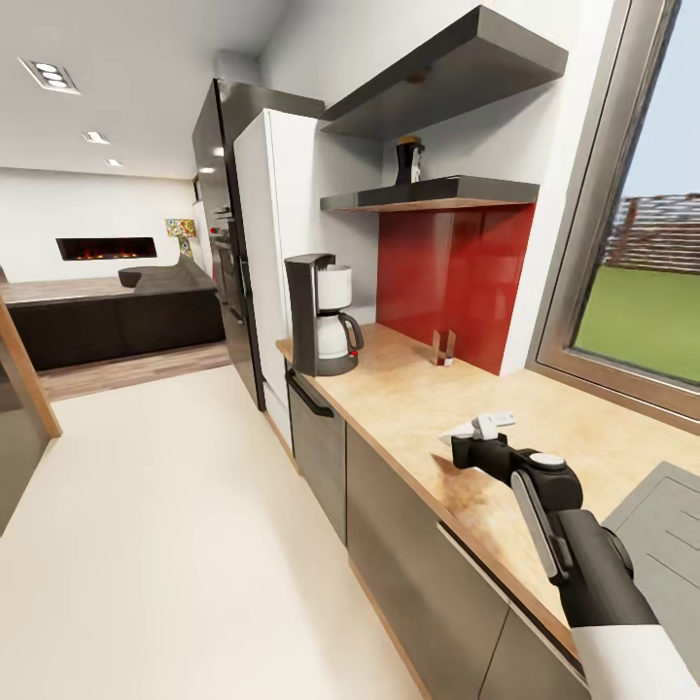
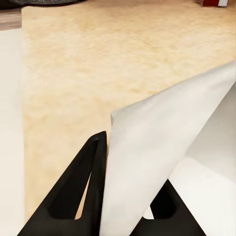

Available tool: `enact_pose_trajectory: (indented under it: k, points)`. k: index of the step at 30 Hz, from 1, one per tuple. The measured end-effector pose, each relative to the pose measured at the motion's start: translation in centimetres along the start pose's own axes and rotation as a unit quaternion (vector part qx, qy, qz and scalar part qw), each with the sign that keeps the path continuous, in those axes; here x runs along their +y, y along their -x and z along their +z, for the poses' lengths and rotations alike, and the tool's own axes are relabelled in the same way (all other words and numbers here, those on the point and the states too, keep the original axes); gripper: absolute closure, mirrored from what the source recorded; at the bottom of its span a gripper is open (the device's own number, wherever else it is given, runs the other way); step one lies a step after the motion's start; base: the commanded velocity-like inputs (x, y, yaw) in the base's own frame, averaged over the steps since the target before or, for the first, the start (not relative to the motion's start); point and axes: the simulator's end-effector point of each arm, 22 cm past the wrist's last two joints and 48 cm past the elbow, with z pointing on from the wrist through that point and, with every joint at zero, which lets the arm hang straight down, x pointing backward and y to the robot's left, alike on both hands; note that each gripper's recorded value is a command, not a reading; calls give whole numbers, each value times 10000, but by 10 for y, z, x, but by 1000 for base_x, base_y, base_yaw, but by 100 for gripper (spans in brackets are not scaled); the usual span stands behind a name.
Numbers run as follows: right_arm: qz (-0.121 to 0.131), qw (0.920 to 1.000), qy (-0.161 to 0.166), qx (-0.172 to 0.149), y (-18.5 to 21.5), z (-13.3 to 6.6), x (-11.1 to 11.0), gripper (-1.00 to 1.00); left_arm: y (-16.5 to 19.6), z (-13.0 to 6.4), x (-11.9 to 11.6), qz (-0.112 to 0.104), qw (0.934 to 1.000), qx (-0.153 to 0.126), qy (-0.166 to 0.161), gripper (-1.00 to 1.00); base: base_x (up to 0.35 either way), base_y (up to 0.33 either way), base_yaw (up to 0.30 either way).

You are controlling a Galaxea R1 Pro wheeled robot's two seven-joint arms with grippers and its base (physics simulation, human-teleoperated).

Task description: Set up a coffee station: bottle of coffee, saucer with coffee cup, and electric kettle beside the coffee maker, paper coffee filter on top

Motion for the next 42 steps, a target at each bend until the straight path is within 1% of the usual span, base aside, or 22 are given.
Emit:
enact_pose_trajectory:
  k: [22, 26, 42]
  points:
    - [-7, 10000, 2, -33, 2, -1, 0, 100, 0, 0, 0, 0, 10000, 5, 0, -100, 0, 0, 0]
    - [-6, 10000, 3, -33, 8, -4, 1, 100, 2, -6, 0, -2, 10000, 3, 1, -100, 0, 0, 0]
    - [-2, 10000, 0, -33, 8, -4, 0, 100, 2, -6, 0, 2, 10000, 5, -1, -100, 0, 0, 0]
